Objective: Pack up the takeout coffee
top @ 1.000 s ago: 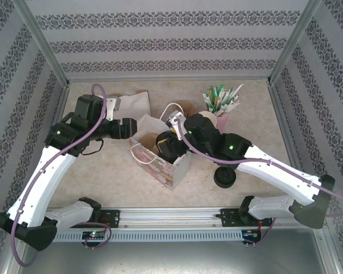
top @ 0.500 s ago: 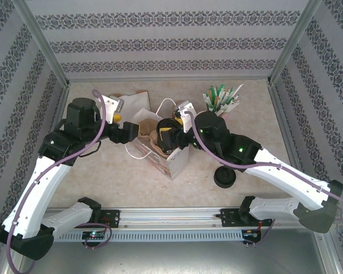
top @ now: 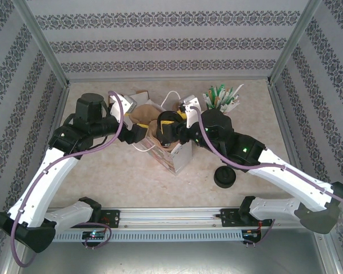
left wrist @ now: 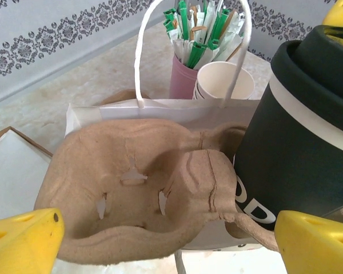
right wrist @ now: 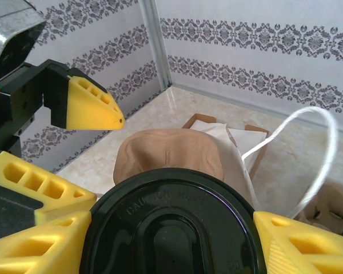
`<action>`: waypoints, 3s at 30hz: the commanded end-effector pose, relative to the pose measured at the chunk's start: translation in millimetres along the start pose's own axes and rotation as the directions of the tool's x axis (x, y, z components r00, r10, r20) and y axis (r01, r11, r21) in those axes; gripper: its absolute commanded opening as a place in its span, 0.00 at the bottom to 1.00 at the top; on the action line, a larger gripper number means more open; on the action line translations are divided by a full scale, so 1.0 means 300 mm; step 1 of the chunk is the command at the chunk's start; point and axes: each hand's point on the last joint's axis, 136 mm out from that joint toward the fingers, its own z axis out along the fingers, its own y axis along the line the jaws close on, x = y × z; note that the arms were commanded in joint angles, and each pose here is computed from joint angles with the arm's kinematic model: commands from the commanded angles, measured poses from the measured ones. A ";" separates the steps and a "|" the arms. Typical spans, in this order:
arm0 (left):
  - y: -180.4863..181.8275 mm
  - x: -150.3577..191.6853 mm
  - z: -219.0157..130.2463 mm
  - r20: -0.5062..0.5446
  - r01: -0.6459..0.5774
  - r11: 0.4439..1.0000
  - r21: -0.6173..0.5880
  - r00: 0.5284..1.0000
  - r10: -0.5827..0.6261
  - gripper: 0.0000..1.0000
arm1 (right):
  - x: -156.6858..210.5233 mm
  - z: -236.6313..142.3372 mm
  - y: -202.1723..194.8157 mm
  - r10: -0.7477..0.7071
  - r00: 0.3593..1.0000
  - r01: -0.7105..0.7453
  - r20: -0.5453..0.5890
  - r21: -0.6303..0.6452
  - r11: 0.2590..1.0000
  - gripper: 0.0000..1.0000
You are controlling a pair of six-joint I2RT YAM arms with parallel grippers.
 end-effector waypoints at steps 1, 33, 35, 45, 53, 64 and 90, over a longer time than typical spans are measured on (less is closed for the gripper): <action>-0.004 -0.068 -0.033 0.056 -0.051 0.998 -0.025 0.997 0.053 0.95 | -0.015 0.010 -0.040 0.015 1.000 -0.016 0.028 0.052 0.998 0.46; 0.279 0.020 0.117 -0.115 0.249 0.884 -0.395 0.942 -0.317 0.89 | 0.040 -0.059 -0.101 -0.061 0.998 0.062 -0.017 0.126 0.990 0.44; 0.277 0.034 0.128 -0.136 0.250 0.886 -0.391 0.936 -0.324 0.88 | 0.049 -0.059 -0.105 -0.063 0.998 0.066 -0.022 0.130 0.989 0.44; 0.250 0.087 0.142 -0.199 0.286 0.895 -0.341 0.909 -0.366 0.76 | 0.054 -0.068 -0.122 -0.057 0.998 0.060 -0.021 0.155 0.986 0.42; 0.244 0.089 0.135 -0.197 0.300 0.897 -0.326 0.906 -0.375 0.76 | 0.052 -0.074 -0.120 -0.067 0.997 0.070 -0.025 0.152 0.986 0.42; 0.258 0.048 0.083 -0.130 0.337 0.875 -0.349 0.907 -0.401 0.89 | 0.132 -0.075 -0.099 -0.162 0.972 0.180 -0.172 0.097 0.979 0.41; 0.120 0.066 0.138 -0.201 0.371 0.922 -0.108 0.900 -0.386 0.91 | 0.265 -0.014 -0.122 -0.218 0.917 0.256 -0.333 0.076 0.964 0.42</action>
